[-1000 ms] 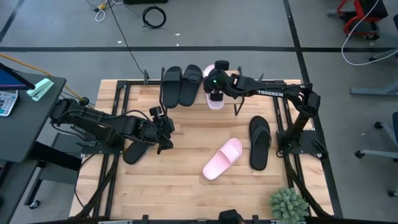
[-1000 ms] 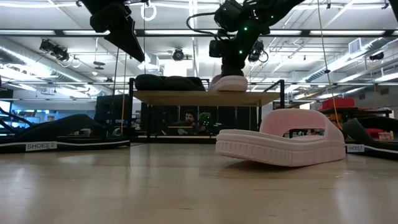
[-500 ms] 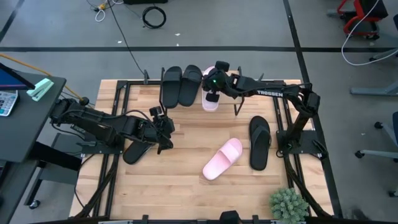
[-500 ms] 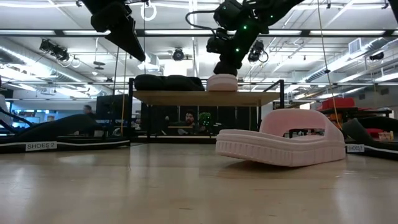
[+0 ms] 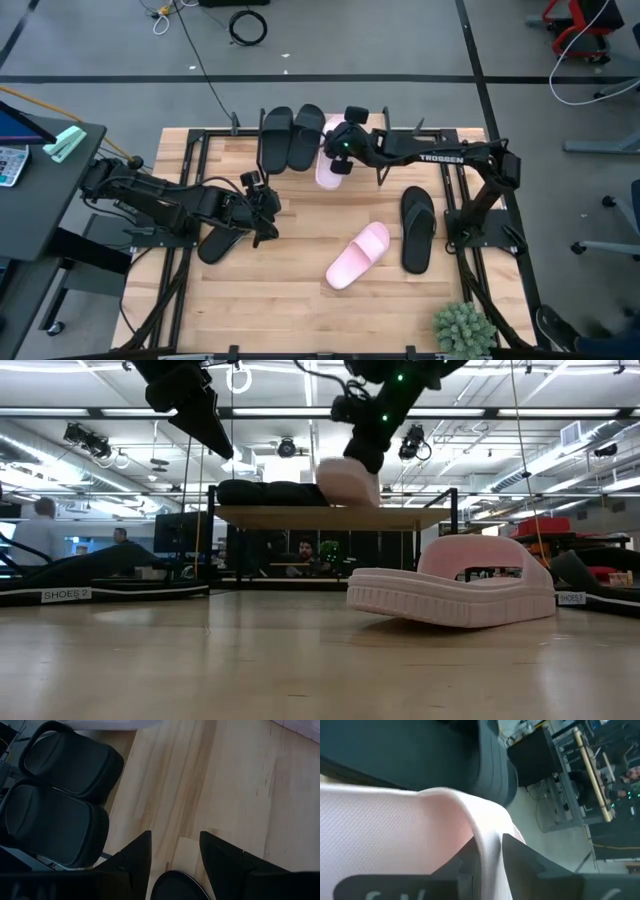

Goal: Pick and place slides into the shelf
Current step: Put the bottom pink slider on the shelf

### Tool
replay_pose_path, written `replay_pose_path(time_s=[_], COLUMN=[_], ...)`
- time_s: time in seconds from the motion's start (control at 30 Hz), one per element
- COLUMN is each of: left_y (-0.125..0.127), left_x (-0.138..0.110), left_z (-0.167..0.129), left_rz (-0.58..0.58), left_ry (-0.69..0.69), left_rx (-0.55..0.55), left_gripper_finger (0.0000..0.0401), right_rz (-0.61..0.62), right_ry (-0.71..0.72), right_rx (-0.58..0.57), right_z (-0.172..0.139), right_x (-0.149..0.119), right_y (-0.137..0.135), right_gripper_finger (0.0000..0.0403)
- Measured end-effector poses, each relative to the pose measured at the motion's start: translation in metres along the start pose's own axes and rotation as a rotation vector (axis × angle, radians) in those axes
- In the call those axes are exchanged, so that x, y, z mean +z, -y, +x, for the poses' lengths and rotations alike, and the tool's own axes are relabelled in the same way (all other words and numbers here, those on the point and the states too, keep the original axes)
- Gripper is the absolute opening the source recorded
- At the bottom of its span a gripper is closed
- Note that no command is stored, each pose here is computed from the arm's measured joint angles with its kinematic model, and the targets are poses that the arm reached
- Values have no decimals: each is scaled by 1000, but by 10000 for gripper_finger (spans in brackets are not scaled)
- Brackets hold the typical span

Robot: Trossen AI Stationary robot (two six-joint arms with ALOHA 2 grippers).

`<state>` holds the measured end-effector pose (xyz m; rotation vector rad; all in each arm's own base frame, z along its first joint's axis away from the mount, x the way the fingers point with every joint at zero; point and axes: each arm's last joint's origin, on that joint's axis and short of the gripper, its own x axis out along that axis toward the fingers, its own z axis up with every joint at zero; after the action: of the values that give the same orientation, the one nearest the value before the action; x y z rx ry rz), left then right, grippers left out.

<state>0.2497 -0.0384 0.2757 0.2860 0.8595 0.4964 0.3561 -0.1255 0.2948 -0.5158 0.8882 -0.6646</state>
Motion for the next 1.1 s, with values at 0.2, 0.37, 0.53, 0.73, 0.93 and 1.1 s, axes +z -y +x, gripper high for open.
replay_pose_path(time_s=[0.2, 0.37, 0.53, 0.73, 0.93, 1.1], left_y=[0, 0, 0, 0, 0, 0], left_x=[0, 0, 1, 1, 2, 2], left_z=[0, 0, 0, 0, 0, 0], left_rz=[-1, -2, -5, -9, -9, -9], left_ry=[1, 3, 6, 12, 14, 14], left_rx=[0, -1, -1, -2, -2, -2], left_gripper_finger=[172, 172, 172, 172, 172, 172], right_rz=[0, 26, 64, 117, 126, 83], right_ry=[14, -19, -39, -24, 1, -14], right_rx=[-11, -25, -21, 56, 116, 165], right_z=[-7, 3, 15, 29, 34, 32], right_x=[2, -7, -18, -27, -29, -30], right_y=[3, 18, 36, 46, 47, 41], right_gripper_finger=[80, 80, 80, 80, 80, 84])
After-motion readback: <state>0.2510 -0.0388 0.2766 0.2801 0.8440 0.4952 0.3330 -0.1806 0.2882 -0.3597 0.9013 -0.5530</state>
